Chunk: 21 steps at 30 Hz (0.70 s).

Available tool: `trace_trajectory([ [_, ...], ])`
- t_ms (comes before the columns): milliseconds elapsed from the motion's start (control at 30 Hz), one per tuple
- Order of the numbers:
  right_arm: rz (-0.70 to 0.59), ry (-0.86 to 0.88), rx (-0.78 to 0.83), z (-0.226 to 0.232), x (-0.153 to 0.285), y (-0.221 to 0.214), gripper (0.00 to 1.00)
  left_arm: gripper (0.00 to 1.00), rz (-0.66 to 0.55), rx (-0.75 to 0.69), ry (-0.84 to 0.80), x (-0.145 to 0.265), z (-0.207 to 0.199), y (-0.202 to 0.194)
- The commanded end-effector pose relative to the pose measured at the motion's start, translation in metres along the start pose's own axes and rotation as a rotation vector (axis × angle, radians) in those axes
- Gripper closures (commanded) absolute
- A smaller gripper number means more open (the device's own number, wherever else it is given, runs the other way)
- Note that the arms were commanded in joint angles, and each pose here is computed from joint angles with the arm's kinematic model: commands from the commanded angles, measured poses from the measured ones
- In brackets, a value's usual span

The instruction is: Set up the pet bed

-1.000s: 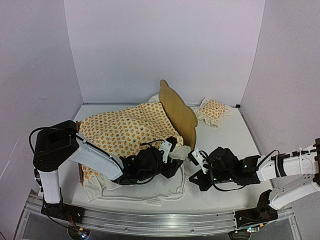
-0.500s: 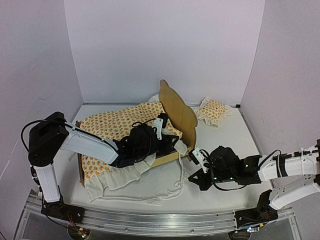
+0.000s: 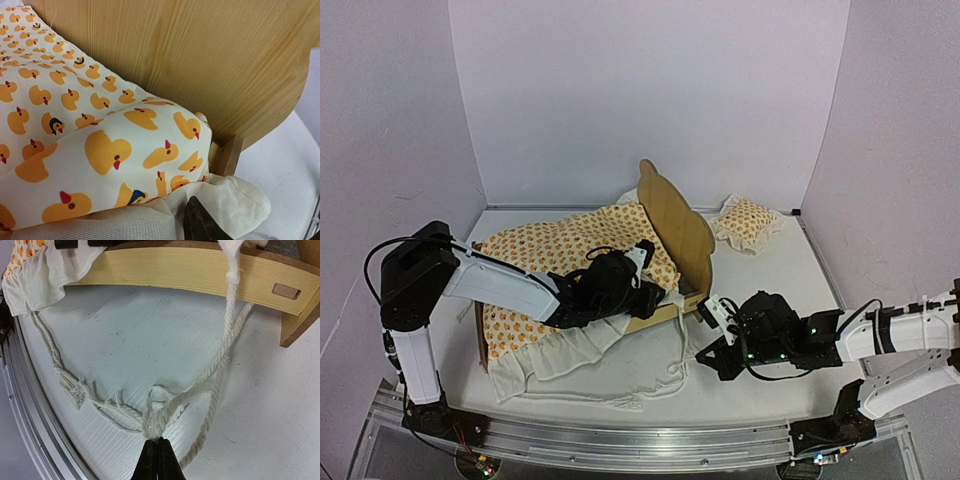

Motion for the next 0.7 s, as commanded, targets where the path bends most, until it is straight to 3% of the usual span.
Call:
trace_trajectory([
  [0,-0.098,0.018,-0.004,0.009,0.008,0.032,1.0,0.52,0.09,-0.055,0.073,0.013,-0.003,0.01],
  [133,-0.101,0.023,0.001,0.011,0.008,0.035,1.0,0.44,0.147,-0.169,0.077,0.029,-0.014,0.009],
  [367,-0.095,0.032,0.002,0.012,0.009,0.035,1.0,0.36,0.039,-0.077,-0.092,0.085,-0.041,0.053],
  [533,-0.104,0.038,0.007,0.014,0.012,0.036,1.0,0.36,-0.042,0.008,-0.304,0.116,-0.065,0.055],
  [667,-0.109,0.038,0.008,0.014,0.013,0.037,1.0,0.49,-0.074,0.066,-0.389,0.116,-0.08,0.031],
])
Point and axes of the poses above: each gripper's point midway between its finger pads, its own x axis back along the fingers, its own z axis along the line the jaws close on, y = z × x, the point moved 1 cm from there along x, back along the fingers, and after that the axes turned 1 degree about x, right-handed, at the moved point
